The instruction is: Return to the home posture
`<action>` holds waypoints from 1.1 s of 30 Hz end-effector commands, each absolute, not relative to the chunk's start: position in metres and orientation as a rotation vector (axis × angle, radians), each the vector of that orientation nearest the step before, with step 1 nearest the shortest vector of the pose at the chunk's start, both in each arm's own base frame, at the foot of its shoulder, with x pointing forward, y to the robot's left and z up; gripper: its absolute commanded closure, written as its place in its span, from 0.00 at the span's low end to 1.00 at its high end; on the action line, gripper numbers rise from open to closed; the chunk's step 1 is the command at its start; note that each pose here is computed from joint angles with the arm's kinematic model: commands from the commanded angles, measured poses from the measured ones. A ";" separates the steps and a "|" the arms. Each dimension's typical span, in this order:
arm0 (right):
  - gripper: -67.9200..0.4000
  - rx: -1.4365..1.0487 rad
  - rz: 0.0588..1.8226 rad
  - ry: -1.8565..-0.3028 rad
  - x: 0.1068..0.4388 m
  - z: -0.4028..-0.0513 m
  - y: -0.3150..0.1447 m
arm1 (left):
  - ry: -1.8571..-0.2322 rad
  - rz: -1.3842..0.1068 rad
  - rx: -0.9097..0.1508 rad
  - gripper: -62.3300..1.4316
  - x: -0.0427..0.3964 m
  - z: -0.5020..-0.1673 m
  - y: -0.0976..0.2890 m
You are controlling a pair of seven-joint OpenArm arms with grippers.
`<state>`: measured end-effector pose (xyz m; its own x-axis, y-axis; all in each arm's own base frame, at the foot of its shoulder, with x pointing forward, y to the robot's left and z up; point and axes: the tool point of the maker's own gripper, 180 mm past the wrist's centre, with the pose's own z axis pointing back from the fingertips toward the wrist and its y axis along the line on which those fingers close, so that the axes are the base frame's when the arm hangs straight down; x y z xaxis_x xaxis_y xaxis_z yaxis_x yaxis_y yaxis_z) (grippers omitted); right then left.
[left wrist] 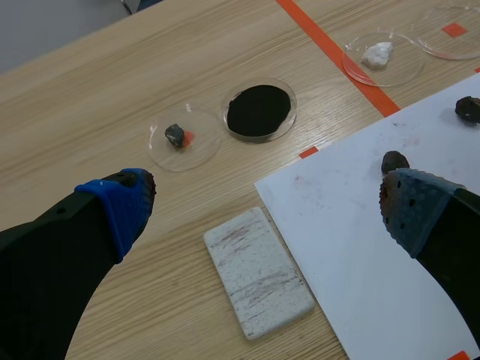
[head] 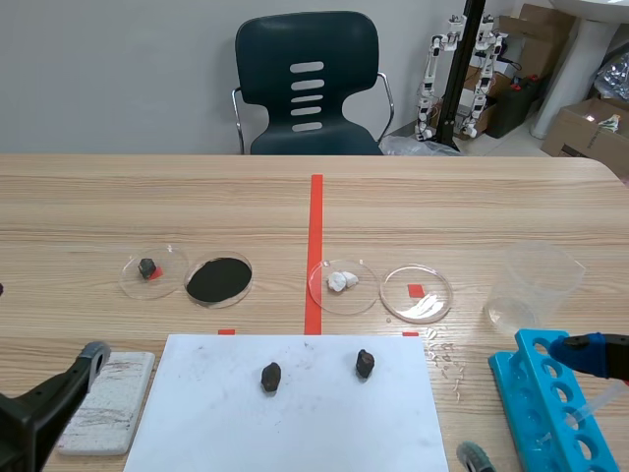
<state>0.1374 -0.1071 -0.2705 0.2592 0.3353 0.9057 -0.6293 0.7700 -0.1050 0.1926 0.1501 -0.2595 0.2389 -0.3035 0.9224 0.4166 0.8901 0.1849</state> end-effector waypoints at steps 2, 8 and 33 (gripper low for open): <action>0.10 0.315 0.665 -1.165 0.141 -0.262 -0.105 | -1.267 -0.514 -0.096 0.00 0.191 -0.243 0.148; 0.10 0.315 0.665 -1.165 0.141 -0.262 -0.105 | -1.232 -0.522 -0.059 0.00 0.182 -0.243 0.160; 0.10 0.315 0.665 -1.165 0.141 -0.262 -0.105 | -1.217 -0.460 -0.074 0.00 0.178 -0.244 0.166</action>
